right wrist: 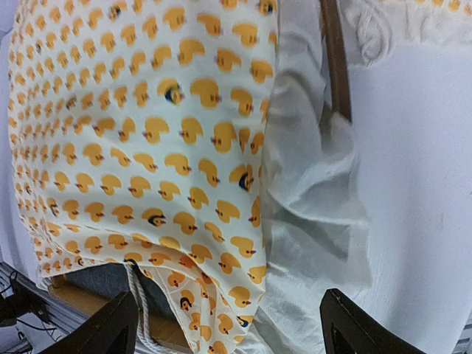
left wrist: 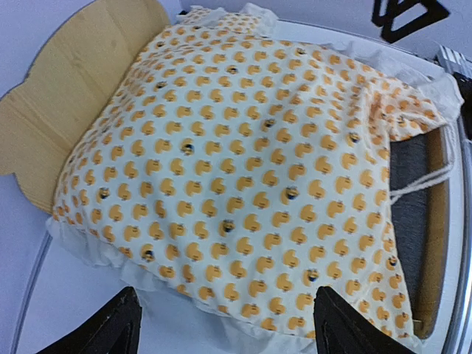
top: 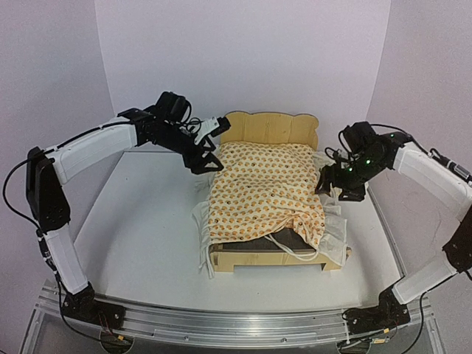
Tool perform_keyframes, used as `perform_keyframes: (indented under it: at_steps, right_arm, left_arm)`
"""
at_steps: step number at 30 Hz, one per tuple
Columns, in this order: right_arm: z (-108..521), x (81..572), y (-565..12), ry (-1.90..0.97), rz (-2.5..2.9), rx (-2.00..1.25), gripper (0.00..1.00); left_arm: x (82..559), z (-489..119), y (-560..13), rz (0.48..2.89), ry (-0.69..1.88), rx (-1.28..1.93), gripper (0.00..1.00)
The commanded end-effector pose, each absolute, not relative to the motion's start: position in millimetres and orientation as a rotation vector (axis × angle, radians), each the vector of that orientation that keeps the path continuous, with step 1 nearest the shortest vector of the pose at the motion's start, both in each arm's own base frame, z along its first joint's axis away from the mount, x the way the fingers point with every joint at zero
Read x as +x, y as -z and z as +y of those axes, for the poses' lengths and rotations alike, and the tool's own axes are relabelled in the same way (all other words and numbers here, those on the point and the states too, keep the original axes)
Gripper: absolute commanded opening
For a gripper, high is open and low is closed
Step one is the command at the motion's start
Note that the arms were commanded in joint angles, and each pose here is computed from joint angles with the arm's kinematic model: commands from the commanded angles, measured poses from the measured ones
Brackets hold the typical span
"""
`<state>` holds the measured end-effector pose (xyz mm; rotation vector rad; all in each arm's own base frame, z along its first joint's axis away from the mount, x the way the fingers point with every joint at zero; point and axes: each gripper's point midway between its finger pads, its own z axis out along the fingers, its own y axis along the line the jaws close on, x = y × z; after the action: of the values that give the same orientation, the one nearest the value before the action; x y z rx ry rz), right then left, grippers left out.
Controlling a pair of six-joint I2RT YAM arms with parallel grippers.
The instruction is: Set up the pet bed
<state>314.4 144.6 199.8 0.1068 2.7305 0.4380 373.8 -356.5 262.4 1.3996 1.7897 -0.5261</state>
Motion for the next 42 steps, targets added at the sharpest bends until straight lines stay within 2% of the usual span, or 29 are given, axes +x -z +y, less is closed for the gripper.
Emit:
perform_keyframes:
  at_steps: [1, 4, 6, 11, 14, 15, 24, 29, 30, 31, 34, 37, 39, 42]
  right_arm:
    - [151, 283, -155, -0.424, 2.883, 0.206, 0.84]
    - [152, 271, -137, -0.416, 2.938, 0.206, 0.78]
    - [151, 268, -129, -0.413, 2.951, 0.195, 0.68]
    - [154, 265, -115, -0.425, 2.989, 0.183, 0.24]
    - [150, 270, -124, -0.399, 2.968, 0.179, 0.02]
    - [145, 271, -132, -0.374, 2.96, 0.179, 0.0]
    - [107, 274, -202, -0.239, 2.927, 0.14, 0.0]
    - [96, 271, -190, -0.223, 2.972, 0.124, 0.01]
    - [96, 272, -185, -0.223, 2.983, 0.12, 0.04]
    - [97, 273, -181, -0.219, 2.992, 0.117, 0.12]
    - [91, 284, -182, -0.156, 2.976, 0.126, 0.47]
    - [97, 299, -204, -0.195, 2.907, 0.161, 0.59]
    - [107, 303, -220, -0.22, 2.853, 0.161, 0.72]
    - [163, 308, -246, -0.331, 2.71, -0.047, 0.75]
  left_arm:
    - [300, -359, -210, 1.849, 0.64, 1.608, 0.8]
    - [276, -367, -192, 1.844, 0.655, 1.682, 0.8]
    - [271, -369, -190, 1.845, 0.665, 1.693, 0.8]
    - [266, -367, -192, 1.841, 0.663, 1.724, 0.8]
    - [260, -364, -193, 1.858, 0.675, 1.735, 0.8]
    - [258, -362, -192, 1.864, 0.677, 1.74, 0.8]
    - [240, -352, -187, 1.875, 0.719, 1.799, 0.8]
    - [233, -347, -179, 1.895, 0.738, 1.816, 0.79]
    - [231, -346, -177, 1.902, 0.743, 1.817, 0.79]
    - [229, -345, -175, 1.912, 0.752, 1.818, 0.79]
    - [222, -340, -173, 1.937, 0.771, 1.818, 0.79]
    - [214, -331, -174, 1.989, 0.781, 1.796, 0.78]
    - [203, -322, -174, 2.009, 0.794, 1.778, 0.78]
    - [188, -307, -166, 2.022, 0.807, 1.721, 0.76]
